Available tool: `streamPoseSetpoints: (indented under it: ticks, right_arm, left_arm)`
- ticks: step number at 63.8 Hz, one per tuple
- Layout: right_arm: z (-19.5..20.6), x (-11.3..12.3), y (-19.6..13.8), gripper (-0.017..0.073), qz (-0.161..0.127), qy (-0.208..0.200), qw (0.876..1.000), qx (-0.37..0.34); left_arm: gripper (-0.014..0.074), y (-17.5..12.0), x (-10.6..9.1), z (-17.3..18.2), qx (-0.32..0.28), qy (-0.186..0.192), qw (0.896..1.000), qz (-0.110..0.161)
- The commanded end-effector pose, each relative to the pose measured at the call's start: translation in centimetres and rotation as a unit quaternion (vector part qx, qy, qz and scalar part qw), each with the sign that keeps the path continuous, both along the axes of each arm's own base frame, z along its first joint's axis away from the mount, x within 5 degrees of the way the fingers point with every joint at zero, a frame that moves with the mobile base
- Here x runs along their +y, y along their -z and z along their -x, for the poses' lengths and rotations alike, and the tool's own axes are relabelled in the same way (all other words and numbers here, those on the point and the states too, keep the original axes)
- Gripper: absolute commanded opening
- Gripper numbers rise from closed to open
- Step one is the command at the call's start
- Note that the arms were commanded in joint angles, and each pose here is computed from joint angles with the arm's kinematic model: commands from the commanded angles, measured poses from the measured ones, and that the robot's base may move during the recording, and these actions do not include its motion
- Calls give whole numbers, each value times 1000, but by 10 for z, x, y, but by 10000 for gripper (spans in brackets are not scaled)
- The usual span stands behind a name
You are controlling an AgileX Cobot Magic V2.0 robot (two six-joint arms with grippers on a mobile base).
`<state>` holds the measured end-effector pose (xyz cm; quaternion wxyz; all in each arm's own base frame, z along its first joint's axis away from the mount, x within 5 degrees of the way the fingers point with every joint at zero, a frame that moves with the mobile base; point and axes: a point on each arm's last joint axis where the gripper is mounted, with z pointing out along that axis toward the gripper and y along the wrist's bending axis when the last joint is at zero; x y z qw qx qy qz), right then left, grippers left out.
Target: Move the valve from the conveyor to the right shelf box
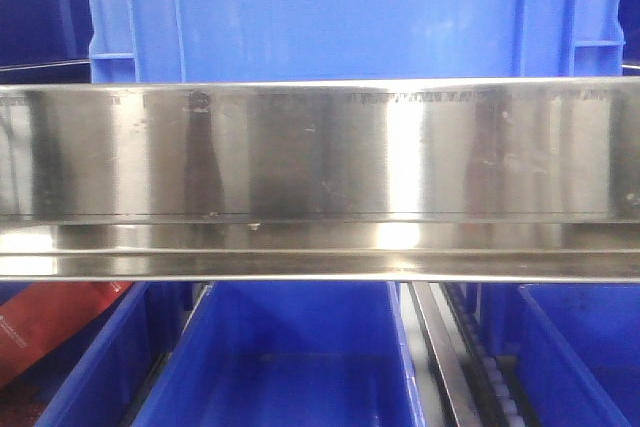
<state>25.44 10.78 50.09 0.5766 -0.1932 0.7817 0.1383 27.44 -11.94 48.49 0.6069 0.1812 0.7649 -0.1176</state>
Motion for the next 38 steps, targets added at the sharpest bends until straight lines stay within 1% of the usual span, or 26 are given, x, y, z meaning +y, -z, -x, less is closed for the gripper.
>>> streamPoseSetpoints:
  ticks: [1, 8, 15, 27, 31, 38]
  right_arm:
    - [-14, 13, -3, -154, -1, -12, 1000, -10]
    - [-37, 27, 15, -154, 15, -21, 999, 27]
    - [-57, 38, 38, -154, 31, -25, 997, 66]
    - [-85, 50, 79, -154, 61, -29, 988, 137]
    - [-92, 53, 89, -154, 67, -29, 986, 150]
    - [-102, 58, 105, -154, 74, -29, 982, 169]
  left_arm:
    - [-111, -2, -23, -19, -3, 21, 1000, 1]
    - [-111, 18, -42, -48, 34, 27, 999, -21]
    - [-111, 40, -52, -69, 68, 27, 997, -39]
    - [-111, 73, -61, -89, 118, 25, 990, -74]
    - [-111, 80, -62, -93, 126, 24, 988, -81]
    - [-109, 89, -65, -98, 137, 24, 987, -86]
